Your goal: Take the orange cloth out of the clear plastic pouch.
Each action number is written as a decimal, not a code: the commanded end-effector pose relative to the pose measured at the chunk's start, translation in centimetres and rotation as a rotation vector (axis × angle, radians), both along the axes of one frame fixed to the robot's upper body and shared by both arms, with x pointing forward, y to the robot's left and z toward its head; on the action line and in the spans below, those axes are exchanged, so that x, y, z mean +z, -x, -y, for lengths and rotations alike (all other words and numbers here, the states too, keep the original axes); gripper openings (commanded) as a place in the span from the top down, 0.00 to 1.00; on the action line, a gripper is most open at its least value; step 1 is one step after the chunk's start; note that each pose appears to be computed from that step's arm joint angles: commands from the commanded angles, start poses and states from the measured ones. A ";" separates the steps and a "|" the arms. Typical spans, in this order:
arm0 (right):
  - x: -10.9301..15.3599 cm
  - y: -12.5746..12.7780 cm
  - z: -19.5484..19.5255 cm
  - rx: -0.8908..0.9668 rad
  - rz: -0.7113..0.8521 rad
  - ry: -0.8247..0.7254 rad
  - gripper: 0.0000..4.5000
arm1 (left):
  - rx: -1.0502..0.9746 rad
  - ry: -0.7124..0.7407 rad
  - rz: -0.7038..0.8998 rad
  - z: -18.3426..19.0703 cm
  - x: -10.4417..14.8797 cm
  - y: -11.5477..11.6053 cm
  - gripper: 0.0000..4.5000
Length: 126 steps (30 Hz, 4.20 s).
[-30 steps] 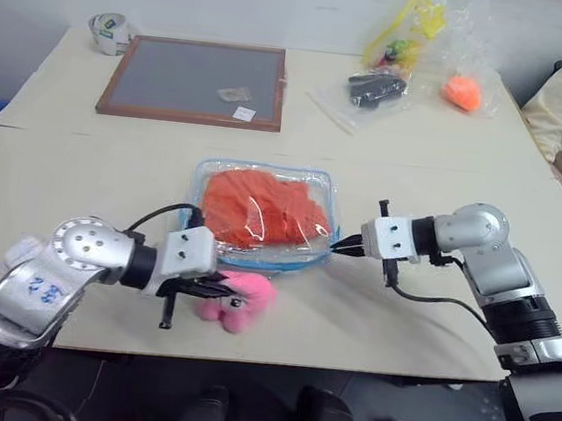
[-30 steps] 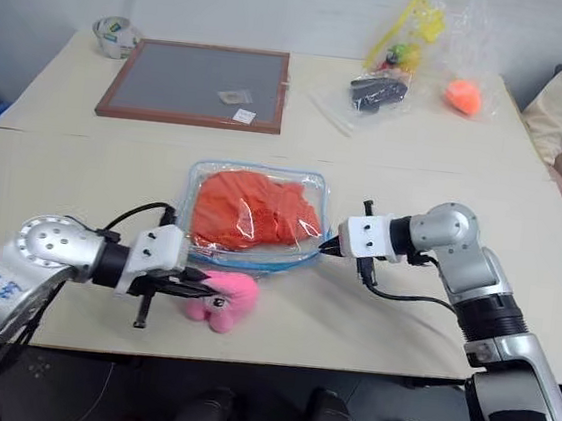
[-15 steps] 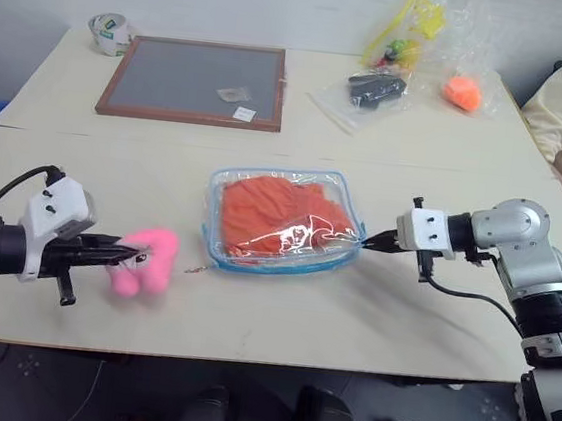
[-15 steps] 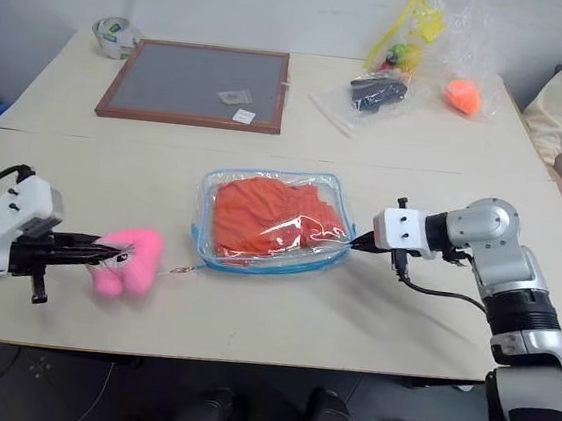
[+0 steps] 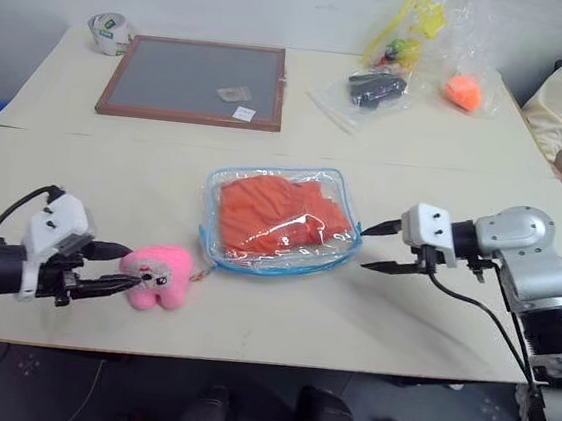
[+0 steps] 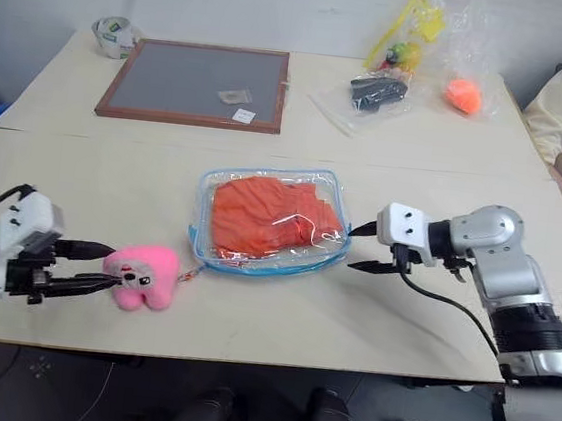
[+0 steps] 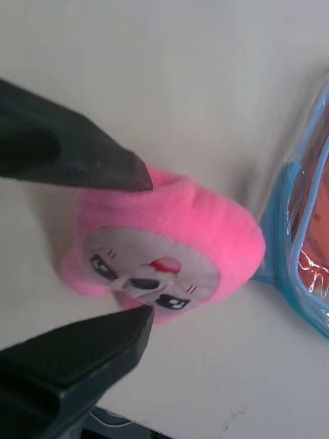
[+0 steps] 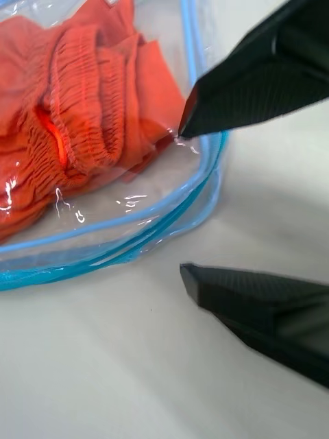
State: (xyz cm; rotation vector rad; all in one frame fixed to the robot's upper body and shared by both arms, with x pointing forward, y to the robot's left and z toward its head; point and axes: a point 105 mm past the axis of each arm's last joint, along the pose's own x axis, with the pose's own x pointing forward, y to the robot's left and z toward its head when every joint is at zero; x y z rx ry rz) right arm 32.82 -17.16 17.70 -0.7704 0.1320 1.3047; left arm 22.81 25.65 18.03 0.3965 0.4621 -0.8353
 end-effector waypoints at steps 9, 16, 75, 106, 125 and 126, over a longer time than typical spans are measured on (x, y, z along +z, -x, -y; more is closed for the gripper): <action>2.7 5.1 -2.1 -0.014 -0.215 -0.260 0.00 | -0.389 -0.202 0.300 9.6 3.1 -2.6 0.01; 1.9 6.0 -3.1 -0.038 -0.228 -0.280 0.00 | -0.609 -0.338 0.366 14.2 -0.9 -4.7 0.01; -2.4 -2.4 -9.6 -0.146 0.650 0.029 0.40 | -0.284 0.084 0.477 16.6 3.5 -6.7 1.00; -7.0 -6.7 -13.6 0.001 0.887 0.265 0.71 | -0.297 0.077 0.465 16.9 3.7 -6.9 1.00; -7.6 -5.9 -12.9 -0.028 0.829 0.228 1.00 | -0.369 -0.139 0.534 17.0 0.1 -8.2 0.38; -7.6 -5.9 -12.9 -0.028 0.830 0.228 1.00 | -0.365 -0.148 0.540 17.1 -0.1 -8.4 0.38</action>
